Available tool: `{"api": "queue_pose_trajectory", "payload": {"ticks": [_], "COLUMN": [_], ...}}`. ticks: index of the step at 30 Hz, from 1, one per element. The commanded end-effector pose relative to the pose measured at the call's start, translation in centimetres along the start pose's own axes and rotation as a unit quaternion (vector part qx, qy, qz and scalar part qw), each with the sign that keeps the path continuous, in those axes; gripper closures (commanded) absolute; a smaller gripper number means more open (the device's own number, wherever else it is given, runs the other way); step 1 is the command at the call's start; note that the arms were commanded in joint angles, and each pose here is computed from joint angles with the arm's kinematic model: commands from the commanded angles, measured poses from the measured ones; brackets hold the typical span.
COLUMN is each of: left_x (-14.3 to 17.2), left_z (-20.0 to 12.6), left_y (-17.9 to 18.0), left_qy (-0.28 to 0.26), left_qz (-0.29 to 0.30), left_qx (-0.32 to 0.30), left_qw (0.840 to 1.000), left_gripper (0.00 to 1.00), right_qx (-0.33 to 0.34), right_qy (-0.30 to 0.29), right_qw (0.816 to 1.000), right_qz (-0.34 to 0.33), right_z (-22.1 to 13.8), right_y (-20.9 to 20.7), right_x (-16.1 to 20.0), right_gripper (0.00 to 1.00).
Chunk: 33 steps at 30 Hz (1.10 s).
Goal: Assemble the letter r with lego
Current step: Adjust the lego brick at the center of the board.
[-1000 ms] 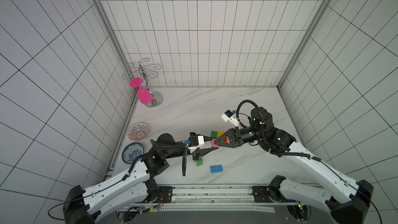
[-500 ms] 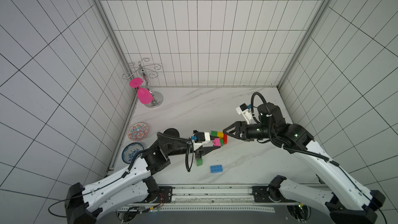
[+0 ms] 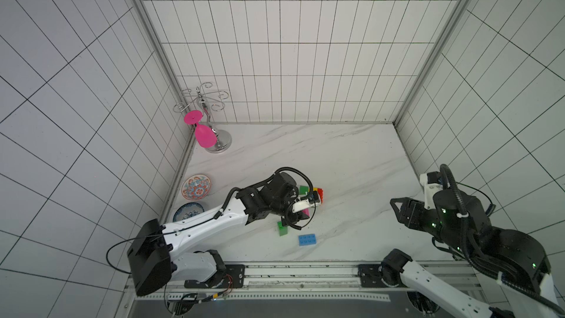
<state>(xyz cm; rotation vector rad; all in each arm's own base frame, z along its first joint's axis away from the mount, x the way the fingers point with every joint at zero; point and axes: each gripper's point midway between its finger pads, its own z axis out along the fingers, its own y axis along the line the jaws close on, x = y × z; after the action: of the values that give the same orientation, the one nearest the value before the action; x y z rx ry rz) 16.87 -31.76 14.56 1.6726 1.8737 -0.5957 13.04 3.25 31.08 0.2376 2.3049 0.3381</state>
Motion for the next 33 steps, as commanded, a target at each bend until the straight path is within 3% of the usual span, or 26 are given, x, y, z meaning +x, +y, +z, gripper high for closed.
{"api": "queue_pose_trajectory", "payload": {"ticks": [1,8,13,22,28,33], "left_x": [2.3,3.7,3.7,4.8,5.2,4.4], "left_z": [1.9,5.8,8.0,10.9,11.5,10.8], "left_y": [1.3,2.5,1.5,1.0,-0.1,-0.7], "left_qy": [0.078,0.131,0.153,0.182,0.190,0.173], "left_qz": [0.004,0.004,0.029,0.014,0.018,0.021], "left_qx": [-0.028,-0.045,-0.033,-0.017,0.004,0.007], "left_qw": [0.997,0.990,0.987,0.983,0.982,0.985], "left_gripper": [1.00,1.00,1.00,0.99,0.83,0.61], "right_qx": [0.047,0.038,0.035,0.027,0.008,-0.019], "right_qy": [0.014,0.020,0.032,0.060,0.111,0.162], "right_qw": [0.999,0.999,0.999,0.998,0.993,0.985], "right_qz": [0.002,0.007,0.003,-0.014,-0.044,-0.061], "right_z": [0.0,-0.2,0.0,0.3,1.0,2.0], "right_y": [-2.5,-2.8,-2.7,-2.1,-0.9,0.5], "right_x": [1.5,2.4,2.8,3.6,5.0,6.6], "right_gripper": [0.40,0.40,0.40,0.39,0.35,0.22]}}
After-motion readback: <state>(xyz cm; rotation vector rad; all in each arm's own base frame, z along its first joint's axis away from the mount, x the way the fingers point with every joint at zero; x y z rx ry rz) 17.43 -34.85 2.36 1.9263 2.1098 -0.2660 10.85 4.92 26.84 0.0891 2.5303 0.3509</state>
